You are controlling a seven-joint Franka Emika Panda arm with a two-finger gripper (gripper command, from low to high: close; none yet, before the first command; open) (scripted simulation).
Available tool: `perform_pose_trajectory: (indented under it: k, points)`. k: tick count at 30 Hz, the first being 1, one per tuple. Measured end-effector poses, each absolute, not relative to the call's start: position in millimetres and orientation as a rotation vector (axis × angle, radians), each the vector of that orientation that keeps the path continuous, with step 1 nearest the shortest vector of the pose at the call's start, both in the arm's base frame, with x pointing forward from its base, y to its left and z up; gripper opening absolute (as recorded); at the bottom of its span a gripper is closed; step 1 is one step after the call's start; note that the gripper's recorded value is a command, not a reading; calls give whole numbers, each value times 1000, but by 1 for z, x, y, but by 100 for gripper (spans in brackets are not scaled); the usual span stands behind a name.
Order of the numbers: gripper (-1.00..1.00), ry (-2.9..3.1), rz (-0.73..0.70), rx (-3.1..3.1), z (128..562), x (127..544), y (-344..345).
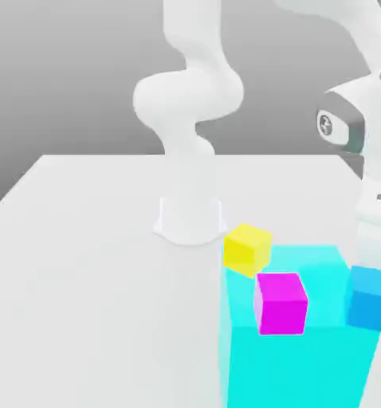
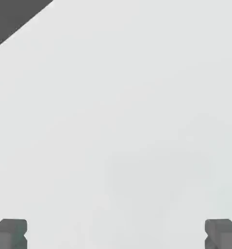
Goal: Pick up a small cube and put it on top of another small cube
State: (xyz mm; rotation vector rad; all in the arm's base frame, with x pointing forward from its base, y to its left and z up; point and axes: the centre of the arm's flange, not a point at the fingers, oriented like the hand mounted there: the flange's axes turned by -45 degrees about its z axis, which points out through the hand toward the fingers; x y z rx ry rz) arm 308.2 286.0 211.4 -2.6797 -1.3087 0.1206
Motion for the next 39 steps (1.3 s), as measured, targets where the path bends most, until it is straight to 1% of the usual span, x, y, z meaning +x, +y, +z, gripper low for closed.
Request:
perform_pose_trajectory:
  k: [3,4,13,14,17,24,25,32,39]
  points:
    - [0,-1175,94,-2775,198,285,265]
    - [0,-1118,78,-2810,199,284,256]
    - [0,-643,-98,-3012,230,314,195]
    - [0,-598,-96,-3031,229,314,188]
    - [0,-539,-19,-3087,201,308,170]
    - [0,-539,0,-3095,140,305,168]
    - [-100,-538,0,-3095,135,305,168]
    - [-100,-538,-2,-3095,135,305,168]
    - [-100,-540,-2,-3096,190,305,169]
